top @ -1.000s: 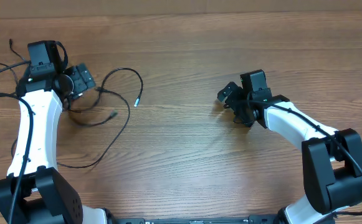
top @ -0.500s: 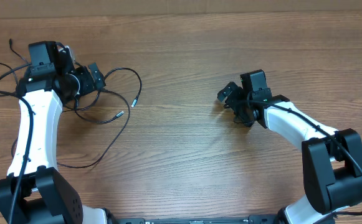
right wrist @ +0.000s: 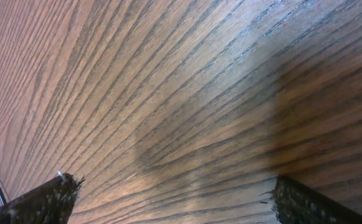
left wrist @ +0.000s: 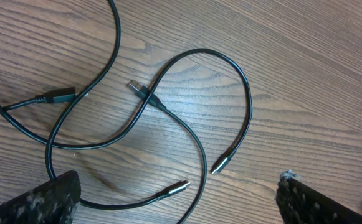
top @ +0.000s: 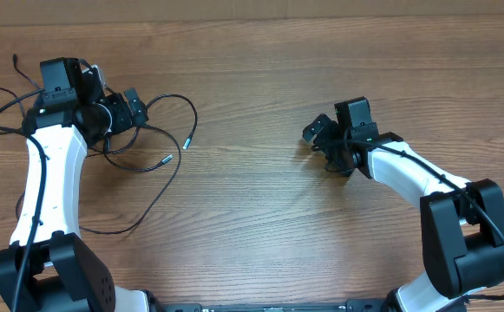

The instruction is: Untangle cables

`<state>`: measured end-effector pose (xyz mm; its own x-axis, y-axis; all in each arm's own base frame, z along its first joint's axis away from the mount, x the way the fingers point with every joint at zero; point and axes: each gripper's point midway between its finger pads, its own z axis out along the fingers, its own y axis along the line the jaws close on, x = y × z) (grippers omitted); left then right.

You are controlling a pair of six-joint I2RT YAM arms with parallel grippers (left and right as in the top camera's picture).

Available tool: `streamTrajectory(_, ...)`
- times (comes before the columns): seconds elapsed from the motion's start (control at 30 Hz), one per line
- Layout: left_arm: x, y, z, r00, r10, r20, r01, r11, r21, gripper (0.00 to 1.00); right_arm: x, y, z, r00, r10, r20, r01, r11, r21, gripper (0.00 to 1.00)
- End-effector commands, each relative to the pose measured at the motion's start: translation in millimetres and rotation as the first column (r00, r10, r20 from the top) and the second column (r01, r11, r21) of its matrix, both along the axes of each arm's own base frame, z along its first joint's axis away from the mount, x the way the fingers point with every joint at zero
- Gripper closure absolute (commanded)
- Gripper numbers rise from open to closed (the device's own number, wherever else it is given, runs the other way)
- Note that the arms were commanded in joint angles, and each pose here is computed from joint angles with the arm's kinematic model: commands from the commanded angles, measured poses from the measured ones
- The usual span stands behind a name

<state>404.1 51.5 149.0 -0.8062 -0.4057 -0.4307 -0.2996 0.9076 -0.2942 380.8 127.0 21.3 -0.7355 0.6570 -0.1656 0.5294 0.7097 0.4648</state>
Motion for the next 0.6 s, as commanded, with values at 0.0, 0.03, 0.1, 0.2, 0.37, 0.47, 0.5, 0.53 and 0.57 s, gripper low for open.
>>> streamTrajectory(0.0, -0.5, -2.4, 7.8, 0.999, -0.027, 0.023, 0.027, 1.0, 0.0, 0.0, -0.3, -0.4, 1.4, 1.0, -0.001, 0.001, 0.001, 1.0, -0.005, 0.0)
streamTrajectory(0.03, -0.5, -2.4, 7.8, 0.999, -0.027, 0.023, 0.027, 1.0, 0.0, 0.0, -0.2, -0.3, 1.5, 1.0, -0.001, 0.001, 0.001, 1.0, -0.005, 0.0)
streamTrajectory(0.1, -0.5, -2.4, 7.8, 0.999, -0.027, 0.023, 0.027, 1.0, 0.0, 0.01, 0.0, -0.3, 1.6, 1.0, -0.002, 0.002, 0.002, 1.0, -0.005, 0.0)
streamTrajectory(0.2, -0.5, -2.4, 7.8, 0.999, -0.027, 0.023, 0.027, 1.0, 0.0, 0.0, 0.6, -0.2, 1.9, 1.0, -0.002, 0.005, 0.002, 1.0, -0.004, 0.0)
streamTrajectory(0.37, -0.5, -2.4, 7.8, 0.999, -0.027, 0.023, 0.027, 1.0, 0.0, 0.0, 0.7, -0.1, 2.0, 1.0, -0.002, 0.005, 0.002, 1.0, -0.004, 0.0)
streamTrajectory(0.47, -0.5, -2.4, 7.8, 0.999, -0.027, 0.023, 0.027, 1.0, 0.0, 0.0, 1.0, 0.0, 2.2, 1.0, -0.002, 0.007, 0.002, 1.0, -0.003, 0.0)
streamTrajectory(0.5, -0.5, -2.4, 7.8, 0.999, -0.027, 0.023, 0.027, 1.0, 0.0, 0.0, 1.0, 0.0, 2.2, 1.0, -0.002, 0.007, 0.002, 1.0, -0.003, 0.0)
streamTrajectory(0.53, -0.5, -2.4, 7.8, 0.999, -0.027, 0.023, 0.027, 1.0, 0.0, 0.0, 1.0, 0.0, 2.2, 1.0, -0.002, 0.007, 0.002, 1.0, -0.003, 0.0)
streamTrajectory(0.57, -0.5, -2.4, 7.7, 0.999, -0.027, 0.023, 0.027, 1.0, 0.0, 0.0, 1.0, 0.0, 2.2, 1.0, -0.002, 0.007, 0.002, 1.0, -0.003, 0.0)
